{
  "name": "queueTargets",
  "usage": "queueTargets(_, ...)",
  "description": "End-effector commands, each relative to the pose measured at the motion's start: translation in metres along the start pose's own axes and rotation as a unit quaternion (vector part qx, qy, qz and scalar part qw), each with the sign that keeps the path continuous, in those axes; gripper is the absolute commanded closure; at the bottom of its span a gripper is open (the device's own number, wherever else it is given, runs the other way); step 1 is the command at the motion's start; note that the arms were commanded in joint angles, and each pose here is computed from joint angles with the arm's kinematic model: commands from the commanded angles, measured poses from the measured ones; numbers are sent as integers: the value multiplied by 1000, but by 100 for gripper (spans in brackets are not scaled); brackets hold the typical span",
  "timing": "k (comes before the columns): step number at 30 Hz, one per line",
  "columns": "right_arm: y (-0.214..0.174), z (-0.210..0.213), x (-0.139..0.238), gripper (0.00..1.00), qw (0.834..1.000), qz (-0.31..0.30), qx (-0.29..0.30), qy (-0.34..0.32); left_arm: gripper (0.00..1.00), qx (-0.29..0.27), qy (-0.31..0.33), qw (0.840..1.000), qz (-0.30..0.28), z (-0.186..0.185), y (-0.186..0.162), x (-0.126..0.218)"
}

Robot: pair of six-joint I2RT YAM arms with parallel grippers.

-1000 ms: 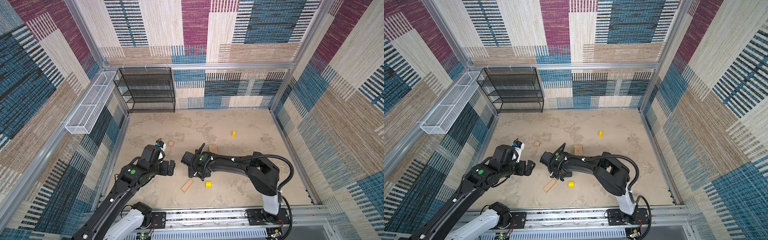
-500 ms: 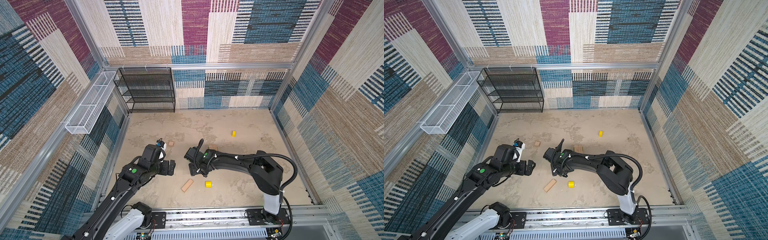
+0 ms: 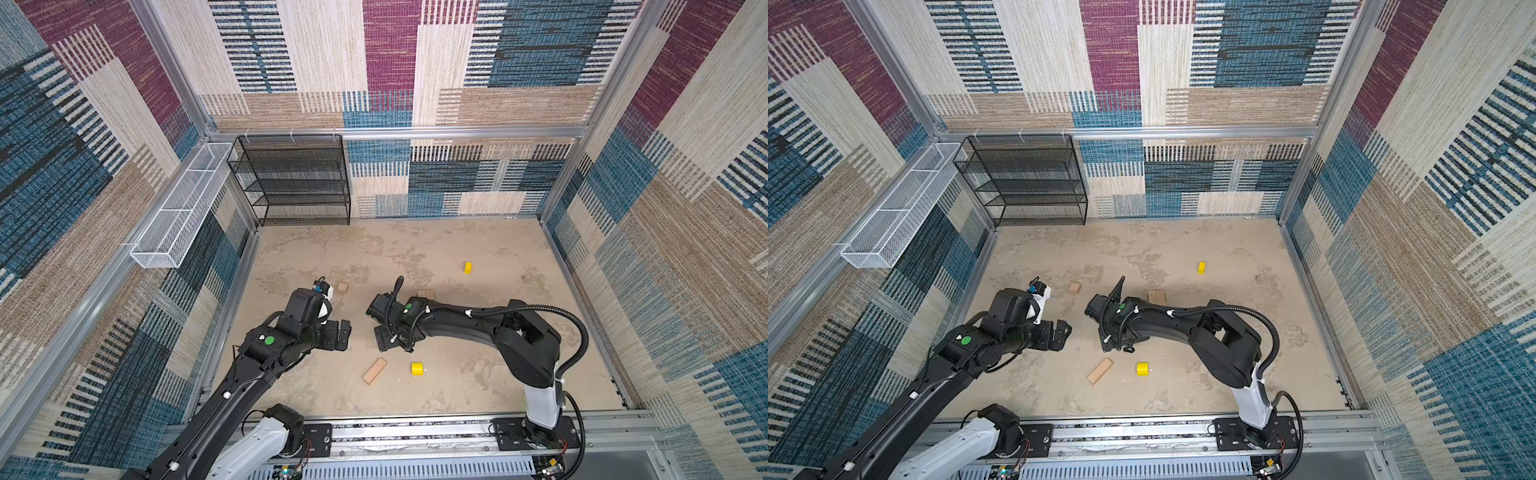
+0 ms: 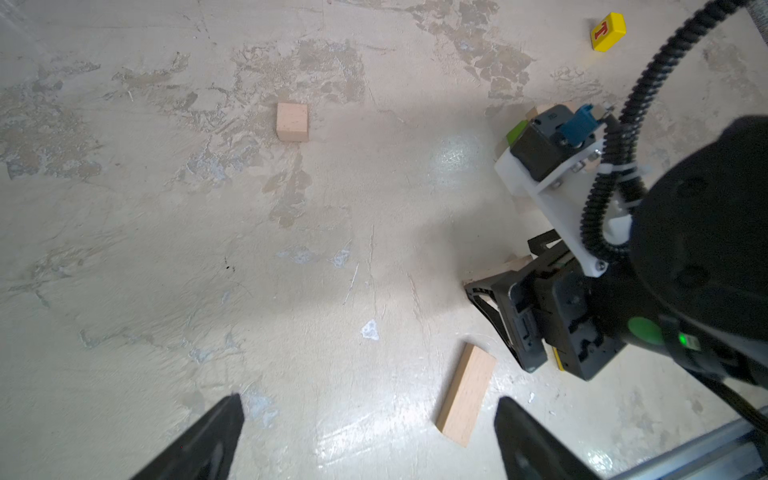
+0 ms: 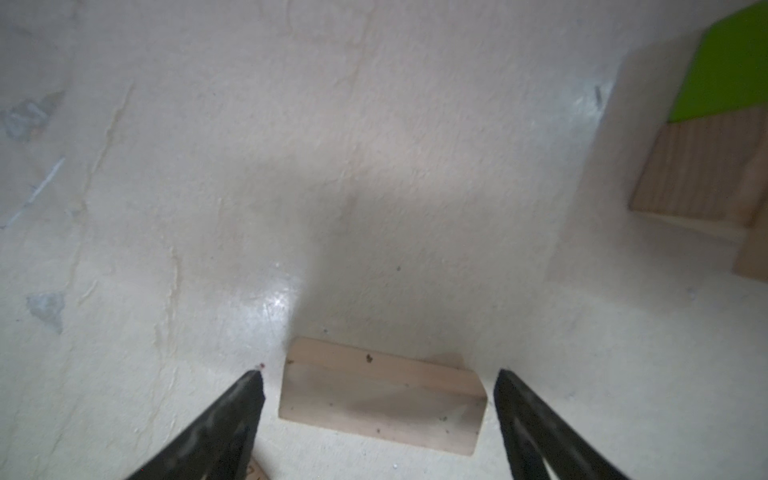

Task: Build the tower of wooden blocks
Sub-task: 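Close the right gripper on the long wooden block and lift it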

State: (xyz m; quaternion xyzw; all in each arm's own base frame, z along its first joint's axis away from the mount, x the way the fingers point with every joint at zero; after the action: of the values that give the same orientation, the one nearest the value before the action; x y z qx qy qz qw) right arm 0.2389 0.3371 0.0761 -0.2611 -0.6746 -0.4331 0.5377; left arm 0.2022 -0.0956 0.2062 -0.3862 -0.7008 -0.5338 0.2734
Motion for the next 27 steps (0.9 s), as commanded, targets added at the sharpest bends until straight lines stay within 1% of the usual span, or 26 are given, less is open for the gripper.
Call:
queueTargets(1,-1,-1,0,11,1000,8,-10,-7,1,1,-7,1000,-3,-2,2,0)
queueTargets(8,-1,-1,-2,12,999,21,-35,-15,1,1,-7,1000,-7,-2,2,1)
queueTargets(12,-2,0,-3,13,999,25,-44,-8,1,1,-8,1000,-7,-2,2,2)
queueTargets(17,-4,1,-6,15,998,29,-48,-7,1,1,-8,1000,-8,-2,2,2)
queueTargets(23,-3,-1,-5,21,998,28,-47,-8,1,1,-7,1000,-8,-2,2,2)
queueTargets(27,-2,-2,-5,22,999,26,-45,-12,1,2,-7,1000,-8,-1,2,2)
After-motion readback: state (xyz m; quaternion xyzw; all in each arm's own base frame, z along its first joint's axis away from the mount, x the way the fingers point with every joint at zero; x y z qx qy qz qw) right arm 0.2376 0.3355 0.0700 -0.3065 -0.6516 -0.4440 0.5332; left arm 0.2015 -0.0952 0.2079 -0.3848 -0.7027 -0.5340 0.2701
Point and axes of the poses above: each gripper's point midway between its finger pads, its own x axis back along the fingers, its own z axis along the line the jaws close on, y = z × x, the point moved 4 cm from there along x, back along the fingers, and after that the axes turned 14 degrees about x, right-handed, at the moved point
